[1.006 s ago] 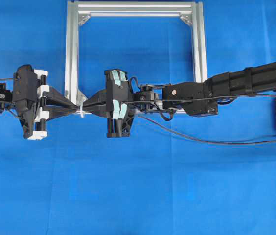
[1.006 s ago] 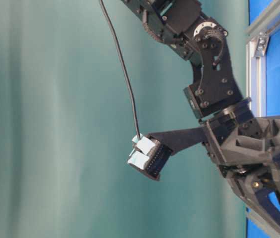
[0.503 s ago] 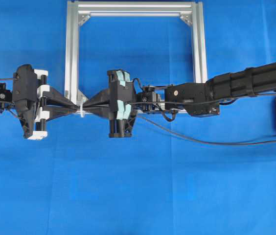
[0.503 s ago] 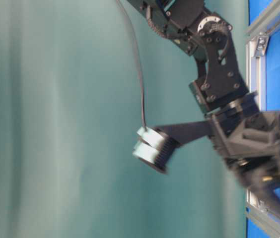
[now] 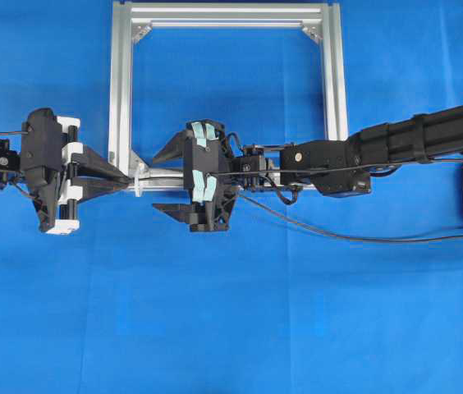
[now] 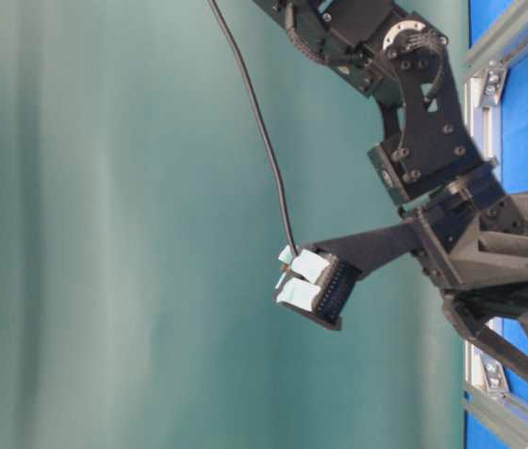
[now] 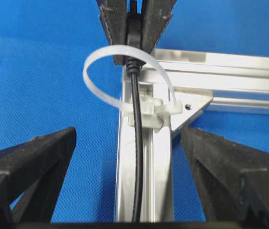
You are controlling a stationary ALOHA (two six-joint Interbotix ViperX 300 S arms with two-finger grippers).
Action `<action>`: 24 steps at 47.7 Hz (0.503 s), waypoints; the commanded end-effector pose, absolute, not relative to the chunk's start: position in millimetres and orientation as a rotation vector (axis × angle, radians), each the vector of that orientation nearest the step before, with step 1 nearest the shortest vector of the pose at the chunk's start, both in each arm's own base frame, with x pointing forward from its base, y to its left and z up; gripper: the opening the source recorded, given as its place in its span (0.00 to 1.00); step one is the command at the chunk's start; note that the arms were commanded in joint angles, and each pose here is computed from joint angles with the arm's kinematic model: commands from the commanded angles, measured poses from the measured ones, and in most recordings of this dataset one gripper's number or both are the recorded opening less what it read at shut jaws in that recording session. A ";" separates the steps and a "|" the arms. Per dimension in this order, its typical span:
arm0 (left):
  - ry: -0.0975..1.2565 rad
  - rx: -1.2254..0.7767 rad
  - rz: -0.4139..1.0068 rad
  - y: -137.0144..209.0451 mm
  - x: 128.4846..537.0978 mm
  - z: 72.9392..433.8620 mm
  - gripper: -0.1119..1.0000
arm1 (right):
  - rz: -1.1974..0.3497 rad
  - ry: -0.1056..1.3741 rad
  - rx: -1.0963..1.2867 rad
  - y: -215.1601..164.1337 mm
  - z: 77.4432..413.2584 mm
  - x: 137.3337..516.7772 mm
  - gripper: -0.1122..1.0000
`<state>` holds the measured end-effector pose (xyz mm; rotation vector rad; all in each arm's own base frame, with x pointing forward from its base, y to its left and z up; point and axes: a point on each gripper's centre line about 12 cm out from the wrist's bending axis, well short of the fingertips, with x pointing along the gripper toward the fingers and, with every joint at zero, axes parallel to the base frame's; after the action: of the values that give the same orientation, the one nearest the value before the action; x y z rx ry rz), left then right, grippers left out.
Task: Insert the wire through the string loop located on the left side.
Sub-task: 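Grasp the connector tip with the left gripper beyond the loop, then open the right gripper and pull the cable left with the left gripper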
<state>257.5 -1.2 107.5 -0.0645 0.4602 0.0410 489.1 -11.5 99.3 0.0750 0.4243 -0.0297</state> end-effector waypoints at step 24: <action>0.438 -0.119 0.043 -1.4 219.3 125.1 0.17 | -0.028 0.363 0.077 -11.0 124.3 492.7 0.96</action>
<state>224.7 -0.4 116.1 -0.1063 0.4641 0.0487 489.2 -11.6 99.5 0.0762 0.4227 -0.0305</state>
